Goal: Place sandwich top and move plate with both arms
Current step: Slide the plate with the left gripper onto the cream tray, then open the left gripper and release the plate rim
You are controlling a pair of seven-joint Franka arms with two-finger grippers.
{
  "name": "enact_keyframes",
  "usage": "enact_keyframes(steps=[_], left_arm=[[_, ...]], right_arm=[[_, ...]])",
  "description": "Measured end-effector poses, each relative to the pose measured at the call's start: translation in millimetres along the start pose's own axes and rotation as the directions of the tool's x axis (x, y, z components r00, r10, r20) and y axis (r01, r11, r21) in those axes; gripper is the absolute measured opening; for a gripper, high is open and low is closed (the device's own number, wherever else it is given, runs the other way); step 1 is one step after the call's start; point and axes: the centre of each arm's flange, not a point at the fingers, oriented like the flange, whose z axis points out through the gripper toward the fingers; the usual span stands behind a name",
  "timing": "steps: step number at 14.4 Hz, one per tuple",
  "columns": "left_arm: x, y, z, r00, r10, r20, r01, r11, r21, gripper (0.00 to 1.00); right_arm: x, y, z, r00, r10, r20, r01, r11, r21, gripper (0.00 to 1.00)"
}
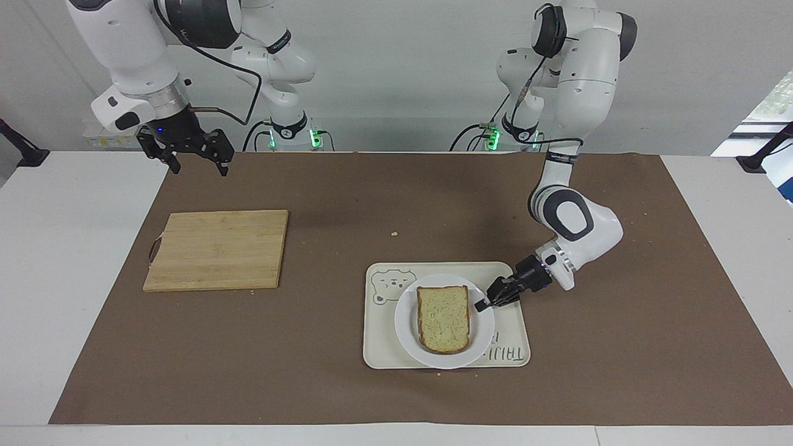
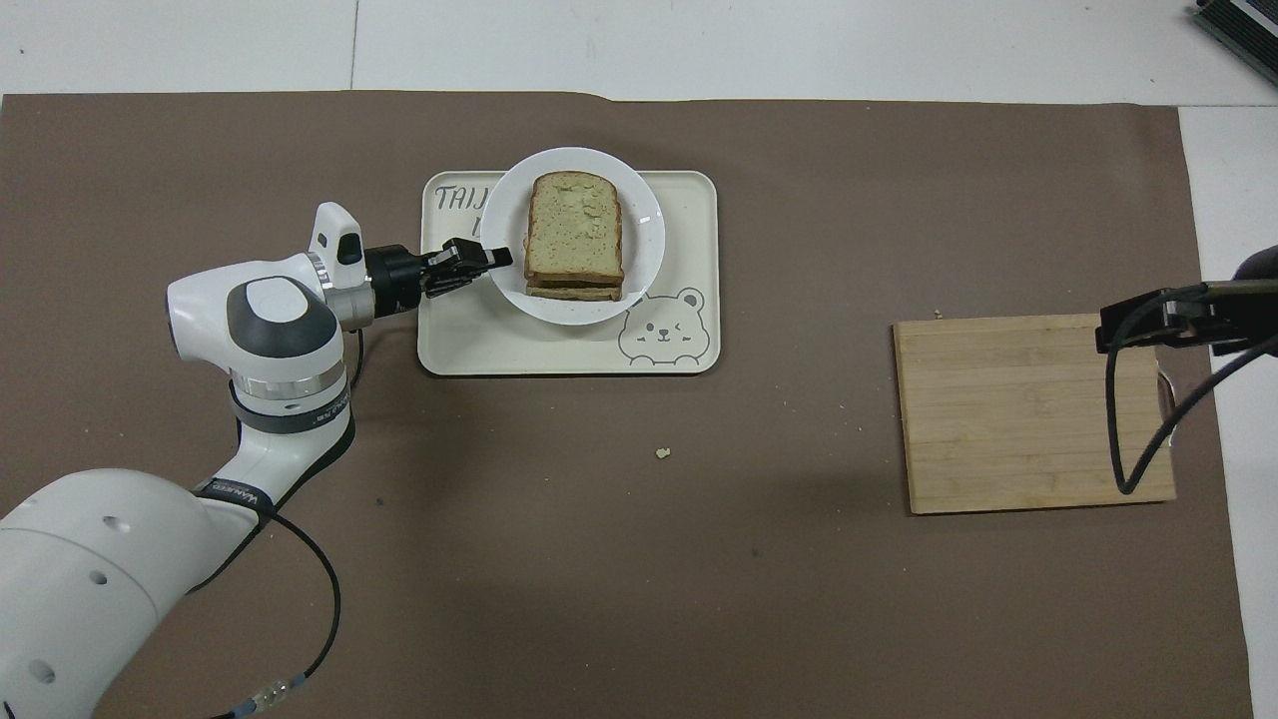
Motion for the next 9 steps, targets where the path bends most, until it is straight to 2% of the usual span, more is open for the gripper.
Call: enact_keyframes(steps=[4, 6, 9], left_arm=[[-4.3, -3.4, 1.3, 1.000, -0.002, 0.005, 0.002, 1.000, 0.011, 0.05], [-3.7, -3.8, 0.5, 1.000, -0.001, 0.005, 0.001, 1.000, 0.013, 0.20], [-3.1, -3.8, -0.4, 1.000, 0.002, 0.003, -0.002, 1.000, 0.015, 0.54]], right_arm=[[0.0, 0.0, 0.0, 1.000, 0.000, 0.000, 0.000, 1.000, 0.000, 1.00], [0.0, 0.0, 0.0, 1.000, 0.000, 0.000, 0.000, 1.000, 0.000, 1.00], [0.0, 0.0, 0.0, 1.000, 0.000, 0.000, 0.000, 1.000, 0.000, 1.00]])
